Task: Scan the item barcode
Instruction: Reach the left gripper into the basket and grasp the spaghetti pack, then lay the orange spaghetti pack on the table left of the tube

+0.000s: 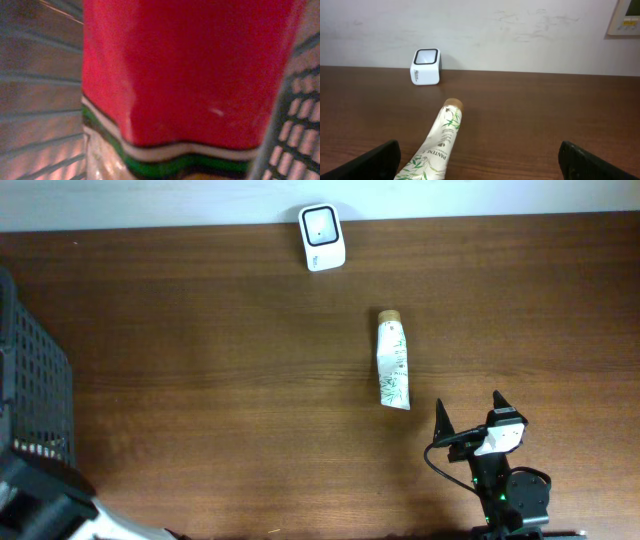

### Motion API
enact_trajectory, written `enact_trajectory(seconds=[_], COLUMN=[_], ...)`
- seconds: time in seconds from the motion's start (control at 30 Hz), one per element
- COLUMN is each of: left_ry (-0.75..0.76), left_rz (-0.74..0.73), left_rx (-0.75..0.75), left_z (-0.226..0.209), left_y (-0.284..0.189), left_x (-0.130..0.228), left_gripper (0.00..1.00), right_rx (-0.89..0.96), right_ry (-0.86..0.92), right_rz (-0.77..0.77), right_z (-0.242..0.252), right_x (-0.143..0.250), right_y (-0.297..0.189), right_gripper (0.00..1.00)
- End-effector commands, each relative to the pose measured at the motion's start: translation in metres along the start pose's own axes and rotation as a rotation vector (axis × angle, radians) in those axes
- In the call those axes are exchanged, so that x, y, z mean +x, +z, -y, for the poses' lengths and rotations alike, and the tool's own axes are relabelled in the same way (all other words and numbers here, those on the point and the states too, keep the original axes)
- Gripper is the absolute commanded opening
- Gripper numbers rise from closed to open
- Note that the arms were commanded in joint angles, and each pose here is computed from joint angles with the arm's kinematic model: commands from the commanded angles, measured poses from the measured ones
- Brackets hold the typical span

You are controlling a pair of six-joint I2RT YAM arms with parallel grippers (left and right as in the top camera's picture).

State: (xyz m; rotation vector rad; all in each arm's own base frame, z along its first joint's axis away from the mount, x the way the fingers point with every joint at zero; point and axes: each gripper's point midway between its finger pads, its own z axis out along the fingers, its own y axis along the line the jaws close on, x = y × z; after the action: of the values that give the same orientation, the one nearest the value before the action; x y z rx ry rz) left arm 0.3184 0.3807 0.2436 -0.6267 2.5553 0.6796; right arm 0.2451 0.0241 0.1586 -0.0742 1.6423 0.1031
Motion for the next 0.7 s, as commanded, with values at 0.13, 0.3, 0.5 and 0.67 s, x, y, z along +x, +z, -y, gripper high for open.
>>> enact_trajectory(seconds=[0.13, 0.3, 0.5, 0.67], left_ry=[-0.235, 0.024, 0.312, 0.292], left_rz=[0.714, 0.785, 0.361, 0.076], left_rx=[0.197, 0.661, 0.970, 0.846], left_z=[0.002, 0.134, 0.298, 0.382], left_y=[-0.255, -0.356, -0.307, -0.225], left_x=[-0.082, -0.048, 0.027, 0.080], left_gripper=[0.00, 0.00, 0.00, 0.00], right_rx=[-0.002, -0.002, -0.002, -0.002], right_ry=[0.001, 0.001, 0.001, 0.001], right_rz=[-0.003, -0.003, -0.003, -0.003], right_z=[0.000, 0.000, 0.000, 0.000], right_x=[0.002, 0.002, 0.002, 0.002], right_y=[0.000, 0.000, 0.000, 0.000], right_gripper=[0.99, 0.99, 0.99, 0.99])
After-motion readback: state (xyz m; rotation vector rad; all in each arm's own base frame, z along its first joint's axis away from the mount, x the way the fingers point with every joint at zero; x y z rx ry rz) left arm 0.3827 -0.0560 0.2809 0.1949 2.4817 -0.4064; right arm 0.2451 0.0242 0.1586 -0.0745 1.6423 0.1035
